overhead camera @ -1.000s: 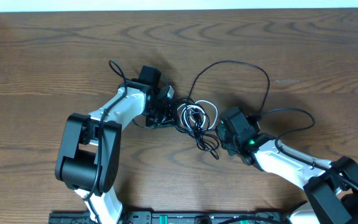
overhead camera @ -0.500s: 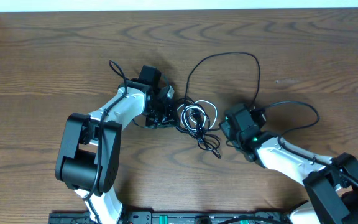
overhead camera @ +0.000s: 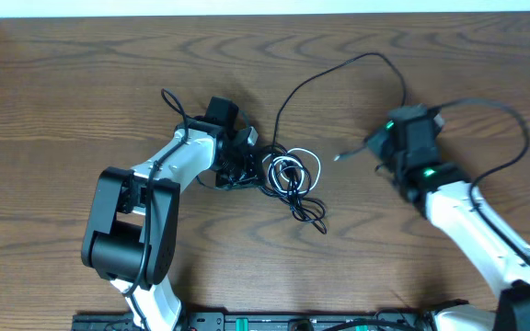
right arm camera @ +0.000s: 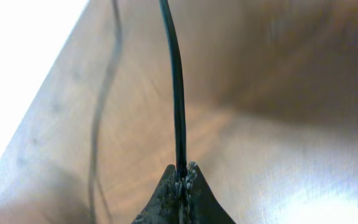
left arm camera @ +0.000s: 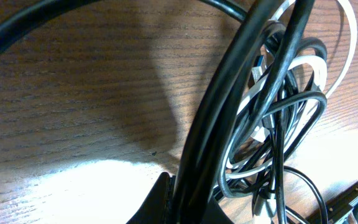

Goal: Untangle cables

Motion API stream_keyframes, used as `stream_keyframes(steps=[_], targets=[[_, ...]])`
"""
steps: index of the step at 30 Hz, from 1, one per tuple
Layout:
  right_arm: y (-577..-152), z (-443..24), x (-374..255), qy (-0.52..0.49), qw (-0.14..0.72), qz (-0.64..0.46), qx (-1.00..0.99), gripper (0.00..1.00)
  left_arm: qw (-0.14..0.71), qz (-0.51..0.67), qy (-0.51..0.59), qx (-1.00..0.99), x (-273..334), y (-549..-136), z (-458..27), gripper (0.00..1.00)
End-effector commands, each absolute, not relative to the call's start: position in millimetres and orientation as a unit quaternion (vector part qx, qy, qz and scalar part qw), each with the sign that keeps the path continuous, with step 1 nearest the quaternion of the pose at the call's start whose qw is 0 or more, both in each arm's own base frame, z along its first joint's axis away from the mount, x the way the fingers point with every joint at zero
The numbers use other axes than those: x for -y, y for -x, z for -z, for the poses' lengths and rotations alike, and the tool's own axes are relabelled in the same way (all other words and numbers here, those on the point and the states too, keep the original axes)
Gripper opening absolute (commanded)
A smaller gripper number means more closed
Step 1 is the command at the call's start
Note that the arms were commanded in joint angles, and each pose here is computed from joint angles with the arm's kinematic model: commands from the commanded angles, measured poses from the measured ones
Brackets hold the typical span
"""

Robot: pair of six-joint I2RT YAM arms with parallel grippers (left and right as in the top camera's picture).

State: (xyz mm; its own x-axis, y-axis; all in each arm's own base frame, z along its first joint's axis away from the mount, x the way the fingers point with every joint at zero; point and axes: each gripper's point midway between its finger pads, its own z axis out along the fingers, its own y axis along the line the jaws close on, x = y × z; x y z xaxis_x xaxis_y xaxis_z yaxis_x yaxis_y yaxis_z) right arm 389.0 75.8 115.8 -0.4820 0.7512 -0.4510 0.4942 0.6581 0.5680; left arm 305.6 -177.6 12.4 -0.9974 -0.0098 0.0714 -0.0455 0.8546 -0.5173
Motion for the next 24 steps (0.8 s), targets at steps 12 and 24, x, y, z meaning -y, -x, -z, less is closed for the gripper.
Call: stream_keyframes(steps=[12, 24], targets=[[-412.2, -158.1, -50.5, -0.180, 0.386, -0.234, -0.874, 0.51, 0.021, -0.271, -0.005, 0.962, 178.4, -308.7, -20.7, 0.08], [-312.5, -132.4, -211.2, 0.070, 0.213, -0.370, -0.901, 0.74, -0.043, -0.444, 0.006, 0.895, 201.1, -337.6, -95.1, 0.07]])
